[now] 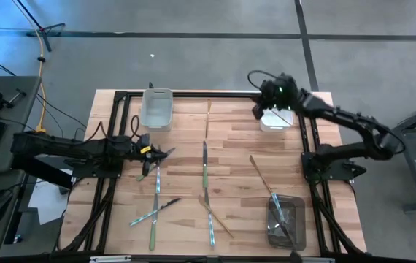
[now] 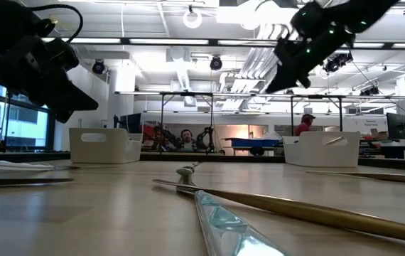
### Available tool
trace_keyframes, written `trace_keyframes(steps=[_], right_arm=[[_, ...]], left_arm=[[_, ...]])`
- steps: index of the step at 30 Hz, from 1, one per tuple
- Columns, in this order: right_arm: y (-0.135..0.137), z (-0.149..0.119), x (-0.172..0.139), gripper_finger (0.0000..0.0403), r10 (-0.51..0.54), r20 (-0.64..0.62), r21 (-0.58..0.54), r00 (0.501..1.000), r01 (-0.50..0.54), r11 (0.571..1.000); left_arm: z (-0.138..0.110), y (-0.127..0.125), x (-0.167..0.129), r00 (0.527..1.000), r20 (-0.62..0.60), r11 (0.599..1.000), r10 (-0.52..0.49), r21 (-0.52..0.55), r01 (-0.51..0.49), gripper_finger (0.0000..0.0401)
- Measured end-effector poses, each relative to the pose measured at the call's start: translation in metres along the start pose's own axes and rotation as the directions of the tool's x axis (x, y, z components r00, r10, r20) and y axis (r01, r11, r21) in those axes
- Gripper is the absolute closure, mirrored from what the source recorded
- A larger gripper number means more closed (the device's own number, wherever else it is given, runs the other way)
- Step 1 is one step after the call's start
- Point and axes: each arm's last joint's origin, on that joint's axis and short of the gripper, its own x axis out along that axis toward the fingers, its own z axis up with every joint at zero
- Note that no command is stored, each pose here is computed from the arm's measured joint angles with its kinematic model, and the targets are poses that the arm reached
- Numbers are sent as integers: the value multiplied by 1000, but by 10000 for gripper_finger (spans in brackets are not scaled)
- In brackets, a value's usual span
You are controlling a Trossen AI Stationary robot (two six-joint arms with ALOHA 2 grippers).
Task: Sort silverware by color (type)
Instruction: Put the top left green knife into the gray bin
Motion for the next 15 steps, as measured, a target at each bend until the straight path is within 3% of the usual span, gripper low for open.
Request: trace_keyframes(steps=[4, 8, 15], right_arm=[[28, -12, -10, 399, 117, 176, -32, 977, -113, 993], [50, -18, -19, 402, 174, 247, -87, 953, -157, 984], [75, -23, -24, 403, 191, 248, -157, 950, -155, 975]], left_arm=[[19, -9, -3, 994, -111, 1000, 20, 5, -19, 401], [43, -21, -11, 958, -274, 995, 83, -35, -96, 400], [55, -34, -13, 826, -537, 967, 173, -66, -245, 371]])
